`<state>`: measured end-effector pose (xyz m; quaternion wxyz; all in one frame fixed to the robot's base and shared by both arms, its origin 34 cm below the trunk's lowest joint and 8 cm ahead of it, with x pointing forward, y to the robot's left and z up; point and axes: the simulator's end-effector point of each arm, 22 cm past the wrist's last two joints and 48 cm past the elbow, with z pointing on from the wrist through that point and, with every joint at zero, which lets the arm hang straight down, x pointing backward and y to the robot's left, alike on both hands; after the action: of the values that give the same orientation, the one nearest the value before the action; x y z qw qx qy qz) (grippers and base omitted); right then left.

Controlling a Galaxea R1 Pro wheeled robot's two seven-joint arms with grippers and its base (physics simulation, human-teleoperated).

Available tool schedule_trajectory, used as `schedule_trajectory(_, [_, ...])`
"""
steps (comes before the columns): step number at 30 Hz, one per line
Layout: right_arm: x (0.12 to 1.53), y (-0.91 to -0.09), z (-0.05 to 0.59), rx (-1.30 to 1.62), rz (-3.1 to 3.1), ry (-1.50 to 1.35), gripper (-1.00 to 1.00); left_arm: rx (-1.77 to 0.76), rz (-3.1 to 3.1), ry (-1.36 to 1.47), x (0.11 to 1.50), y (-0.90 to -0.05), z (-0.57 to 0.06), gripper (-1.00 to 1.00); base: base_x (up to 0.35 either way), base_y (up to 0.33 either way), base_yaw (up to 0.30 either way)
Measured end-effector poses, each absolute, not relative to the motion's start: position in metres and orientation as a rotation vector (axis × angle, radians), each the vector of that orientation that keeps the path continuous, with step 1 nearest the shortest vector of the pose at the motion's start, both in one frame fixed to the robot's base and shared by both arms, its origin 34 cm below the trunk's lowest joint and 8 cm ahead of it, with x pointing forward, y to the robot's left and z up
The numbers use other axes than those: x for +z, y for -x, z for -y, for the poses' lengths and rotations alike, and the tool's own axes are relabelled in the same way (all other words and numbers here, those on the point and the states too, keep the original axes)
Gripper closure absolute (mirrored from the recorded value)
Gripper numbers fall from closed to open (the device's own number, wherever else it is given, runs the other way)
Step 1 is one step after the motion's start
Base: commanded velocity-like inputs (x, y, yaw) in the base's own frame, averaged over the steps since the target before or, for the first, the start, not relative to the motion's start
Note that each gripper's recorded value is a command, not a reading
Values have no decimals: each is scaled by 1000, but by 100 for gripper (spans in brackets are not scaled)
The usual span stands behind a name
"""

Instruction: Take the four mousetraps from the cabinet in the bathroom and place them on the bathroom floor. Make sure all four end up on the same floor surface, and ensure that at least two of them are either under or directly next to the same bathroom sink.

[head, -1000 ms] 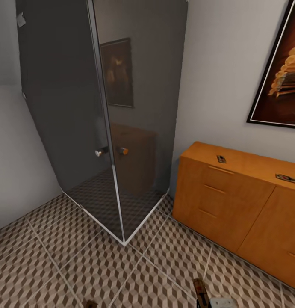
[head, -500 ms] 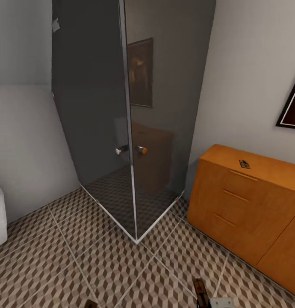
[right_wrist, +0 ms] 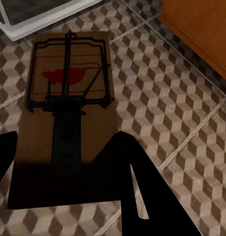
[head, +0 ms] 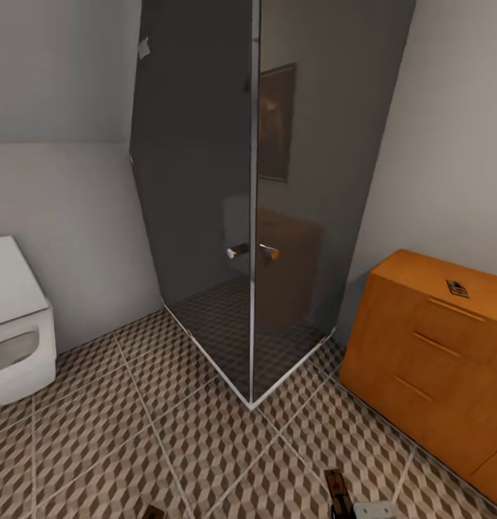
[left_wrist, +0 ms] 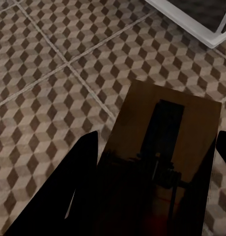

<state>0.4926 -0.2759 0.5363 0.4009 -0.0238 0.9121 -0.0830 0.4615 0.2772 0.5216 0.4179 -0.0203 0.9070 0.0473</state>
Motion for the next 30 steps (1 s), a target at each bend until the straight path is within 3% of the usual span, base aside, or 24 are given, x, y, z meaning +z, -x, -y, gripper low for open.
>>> schedule_trajectory(30, [536, -493, 275, -208, -2307, 60, 100, 119, -2276, 51, 522, -461, -277, 100, 0, 0, 264])
